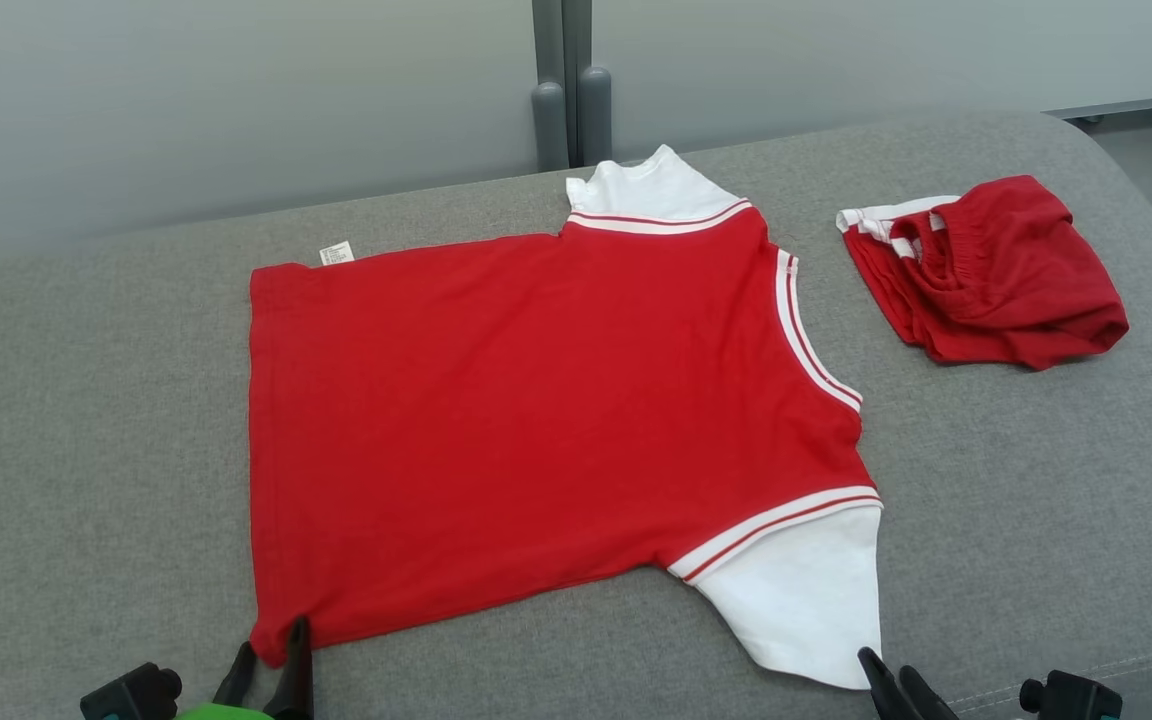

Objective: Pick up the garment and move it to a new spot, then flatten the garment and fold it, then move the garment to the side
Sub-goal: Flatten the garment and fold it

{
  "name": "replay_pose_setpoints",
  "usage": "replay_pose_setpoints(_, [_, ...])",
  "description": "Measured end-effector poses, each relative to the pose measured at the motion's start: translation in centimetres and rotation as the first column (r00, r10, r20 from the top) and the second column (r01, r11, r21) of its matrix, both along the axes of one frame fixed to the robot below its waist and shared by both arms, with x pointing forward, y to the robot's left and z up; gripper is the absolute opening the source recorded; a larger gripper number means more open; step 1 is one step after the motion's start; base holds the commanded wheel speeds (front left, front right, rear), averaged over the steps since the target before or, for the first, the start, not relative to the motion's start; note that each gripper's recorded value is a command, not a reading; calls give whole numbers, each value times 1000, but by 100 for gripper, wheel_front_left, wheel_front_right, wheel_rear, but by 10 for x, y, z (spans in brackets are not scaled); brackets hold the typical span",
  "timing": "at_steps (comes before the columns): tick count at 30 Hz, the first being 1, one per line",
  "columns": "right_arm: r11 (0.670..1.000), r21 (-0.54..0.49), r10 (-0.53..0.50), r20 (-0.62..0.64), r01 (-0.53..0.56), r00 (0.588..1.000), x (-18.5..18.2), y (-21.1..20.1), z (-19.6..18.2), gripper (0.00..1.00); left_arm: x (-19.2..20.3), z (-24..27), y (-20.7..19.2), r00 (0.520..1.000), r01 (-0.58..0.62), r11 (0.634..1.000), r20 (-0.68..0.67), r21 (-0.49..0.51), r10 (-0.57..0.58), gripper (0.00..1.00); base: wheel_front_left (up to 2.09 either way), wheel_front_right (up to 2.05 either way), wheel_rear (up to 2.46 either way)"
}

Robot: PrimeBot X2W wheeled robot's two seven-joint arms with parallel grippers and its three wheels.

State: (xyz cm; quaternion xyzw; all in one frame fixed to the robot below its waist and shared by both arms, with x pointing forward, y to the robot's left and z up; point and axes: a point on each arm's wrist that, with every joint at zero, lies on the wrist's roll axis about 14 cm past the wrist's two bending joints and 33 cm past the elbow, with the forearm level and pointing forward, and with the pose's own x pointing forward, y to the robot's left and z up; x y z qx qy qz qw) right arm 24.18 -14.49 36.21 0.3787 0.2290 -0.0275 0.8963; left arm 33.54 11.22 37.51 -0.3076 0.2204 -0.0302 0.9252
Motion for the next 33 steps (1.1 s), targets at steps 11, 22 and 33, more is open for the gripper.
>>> replay_pose_setpoints(11, [997, -62, -53, 18, 54, 998, -6, -36, 5, 100, -9, -5, 19, 999, -50, 999, -12, 6, 50, 100, 0, 0, 0])
replay_pose_setpoints(22, [976, -191, -53, 243, 102, 969, 41, -79, 64, 100, -3, 20, 23, 996, -47, 999, 82, 21, 45, 100, 0, 0, 0])
replay_pose_setpoints(33, [932, -348, 91, 500, 103, 861, 89, -75, 152, 100, 38, 114, -6, 918, 17, 999, 395, 49, -35, 100, 0, 0, 0])
